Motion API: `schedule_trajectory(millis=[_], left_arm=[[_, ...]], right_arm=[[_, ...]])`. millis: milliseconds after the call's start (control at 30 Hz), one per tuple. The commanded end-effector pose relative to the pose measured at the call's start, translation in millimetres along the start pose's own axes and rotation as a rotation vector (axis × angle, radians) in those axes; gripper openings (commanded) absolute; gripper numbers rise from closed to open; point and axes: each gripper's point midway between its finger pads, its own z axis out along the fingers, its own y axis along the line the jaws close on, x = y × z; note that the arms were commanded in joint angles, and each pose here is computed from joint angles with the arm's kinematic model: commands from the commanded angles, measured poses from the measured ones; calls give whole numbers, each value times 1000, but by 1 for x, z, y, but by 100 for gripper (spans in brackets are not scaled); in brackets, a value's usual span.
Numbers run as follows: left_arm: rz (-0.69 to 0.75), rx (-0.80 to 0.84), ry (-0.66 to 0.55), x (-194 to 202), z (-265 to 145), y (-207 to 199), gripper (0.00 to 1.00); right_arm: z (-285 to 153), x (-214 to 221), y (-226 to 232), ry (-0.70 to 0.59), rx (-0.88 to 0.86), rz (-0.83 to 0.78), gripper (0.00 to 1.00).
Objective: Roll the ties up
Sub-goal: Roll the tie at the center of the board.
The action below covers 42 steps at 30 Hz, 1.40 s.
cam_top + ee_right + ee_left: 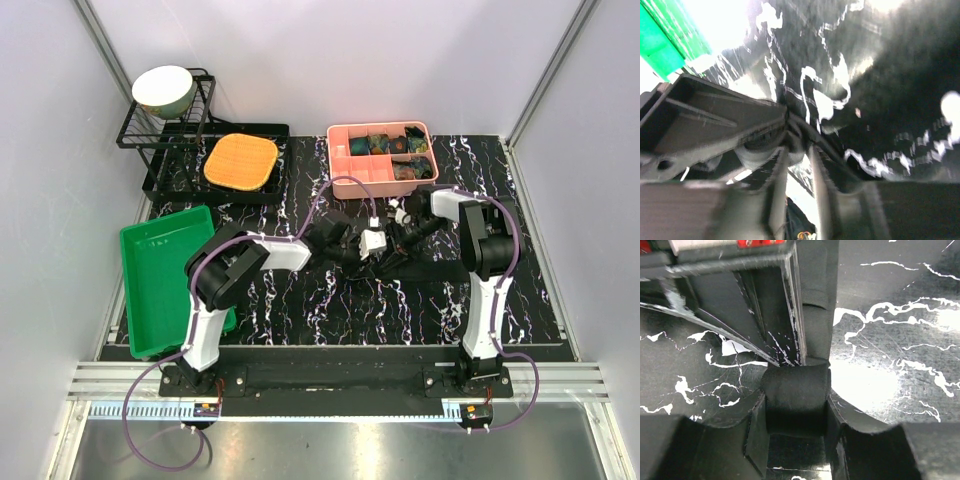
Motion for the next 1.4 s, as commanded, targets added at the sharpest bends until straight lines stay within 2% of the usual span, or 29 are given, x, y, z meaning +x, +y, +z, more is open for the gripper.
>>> schedule_trajectory(millis=[0, 33, 133, 267, 467, 600, 700, 733, 767, 833, 867, 967, 1000, 1067, 1100, 1200, 1367], left_arm=[[-90, -74, 321, 94, -18, -12, 24], [-94, -82, 346, 99, -20, -13, 24], [-74, -78, 419, 110, -24, -17, 20], [-69, -79, 476, 115, -26, -18, 17], [-24, -88, 561, 120, -24, -18, 17], [-21, -92, 588, 119, -23, -17, 15], [-32, -95, 607, 122, -24, -17, 13], [-43, -96, 613, 123, -25, -18, 13], [-46, -96, 615, 123, -25, -19, 13], [-57, -106, 611, 120, -26, -18, 17], [-61, -108, 608, 119, -25, -18, 19], [-85, -106, 578, 111, -24, -20, 32], [-80, -106, 527, 97, -22, -18, 43], [-109, -97, 468, 86, -20, -21, 52], [-132, -79, 402, 74, -17, -20, 58], [-133, -62, 272, 48, -12, -18, 66], [-106, -25, 167, 29, -2, -17, 71]], right_arm=[[-25, 8, -12, -9, 54, -23, 38], [-30, 12, -10, -6, 37, -15, 43], [-44, 8, -1, -47, -28, -18, 52], [-45, -1, 19, -79, -129, -12, 59], [-30, -6, 30, -84, -172, -28, 58], [-18, -2, 28, -58, -154, -17, 54], [-12, 2, 20, -45, -125, -15, 38], [-10, 5, 17, -38, -110, -9, 26], [-8, 6, 10, -36, -81, -3, 20], [-6, 8, 3, -27, -54, 12, 3], [-4, 8, -5, -27, -20, 15, 0], [-1, 6, -22, -24, 50, 28, 0], [1, 6, -26, -19, 63, 34, 0], [1, 4, -35, -19, 107, 7, 0], [2, 3, -39, -22, 121, -3, 0], [0, -1, -46, -31, 161, -21, 0], [3, -9, -47, -31, 179, -51, 0]])
